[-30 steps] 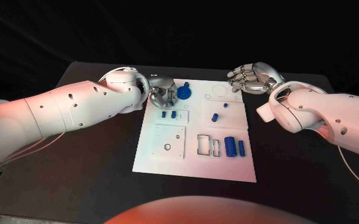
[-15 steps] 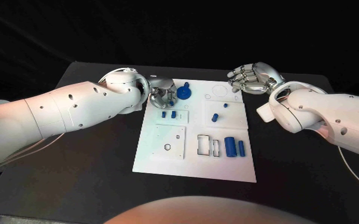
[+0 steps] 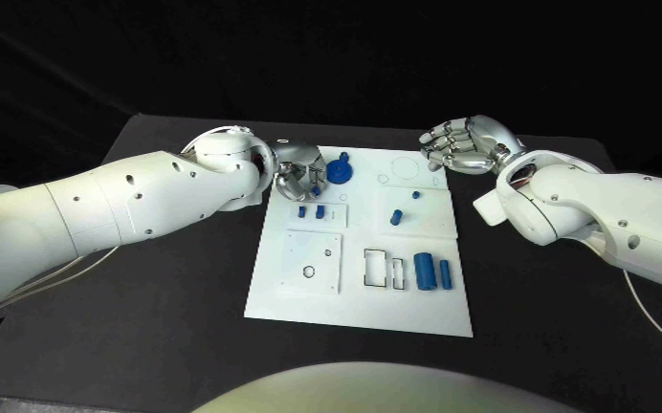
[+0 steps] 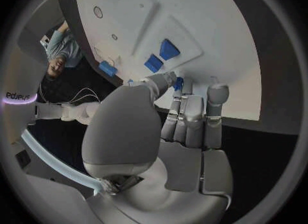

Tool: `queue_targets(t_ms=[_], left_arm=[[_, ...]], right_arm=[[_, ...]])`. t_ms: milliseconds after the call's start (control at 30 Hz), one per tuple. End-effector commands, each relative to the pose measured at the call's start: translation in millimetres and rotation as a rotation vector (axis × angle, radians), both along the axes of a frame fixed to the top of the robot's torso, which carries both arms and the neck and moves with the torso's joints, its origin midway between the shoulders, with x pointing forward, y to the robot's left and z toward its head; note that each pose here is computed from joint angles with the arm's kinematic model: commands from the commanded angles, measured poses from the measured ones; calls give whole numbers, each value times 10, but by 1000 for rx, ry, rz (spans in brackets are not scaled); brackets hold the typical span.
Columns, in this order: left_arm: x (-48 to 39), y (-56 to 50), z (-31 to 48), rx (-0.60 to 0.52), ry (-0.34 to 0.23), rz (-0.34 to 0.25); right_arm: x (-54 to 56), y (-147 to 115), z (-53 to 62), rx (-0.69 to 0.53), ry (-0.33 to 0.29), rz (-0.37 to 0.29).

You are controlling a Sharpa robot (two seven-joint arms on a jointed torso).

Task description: Assemble the parts on the task board

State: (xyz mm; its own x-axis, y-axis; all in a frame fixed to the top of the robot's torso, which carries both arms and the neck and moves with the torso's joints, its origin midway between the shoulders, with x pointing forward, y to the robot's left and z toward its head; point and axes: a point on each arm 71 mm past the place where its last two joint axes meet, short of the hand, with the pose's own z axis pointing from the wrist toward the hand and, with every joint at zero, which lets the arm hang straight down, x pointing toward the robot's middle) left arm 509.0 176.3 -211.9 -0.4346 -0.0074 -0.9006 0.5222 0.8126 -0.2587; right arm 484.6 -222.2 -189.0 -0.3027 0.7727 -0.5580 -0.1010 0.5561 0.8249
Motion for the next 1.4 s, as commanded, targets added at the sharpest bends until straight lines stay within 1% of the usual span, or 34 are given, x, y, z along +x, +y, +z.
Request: queue_targets(t_ms=[33,300,533,800,933,1033,1133,1167,1267,1300,1367,1400], left_arm=[[-6,-6,-3,-2,7,-1],[-2,24,-7,7,7,10],[10,82,-1,13,-6,28],[34,195,13,9,-31,55],[46,276,49,-17,-59,70],[52,379,111,-93,-61,104],[39,509,182,-229,-21,150],[34,532,198,-261,-7,158],[1,628,280,-413,54,185],[-13,672,317,-494,81,200],[-22,725,359,-621,126,230],[-26,752,386,-722,165,255]], right_arm=[[-1,5,2,-5,-6,11],[4,-10,-1,-7,-5,6],[7,-22,-2,-8,-5,3],[7,-29,-2,-9,-5,2],[9,-32,-4,-11,-4,6],[13,-42,-11,-24,-2,20],[15,-49,-12,-60,-15,50],[15,-50,-11,-69,-21,57],[10,-52,-10,-138,-51,102],[9,-52,-14,-189,-68,131],[14,-48,-25,-269,-93,172],[18,-41,-33,-327,-113,198]])
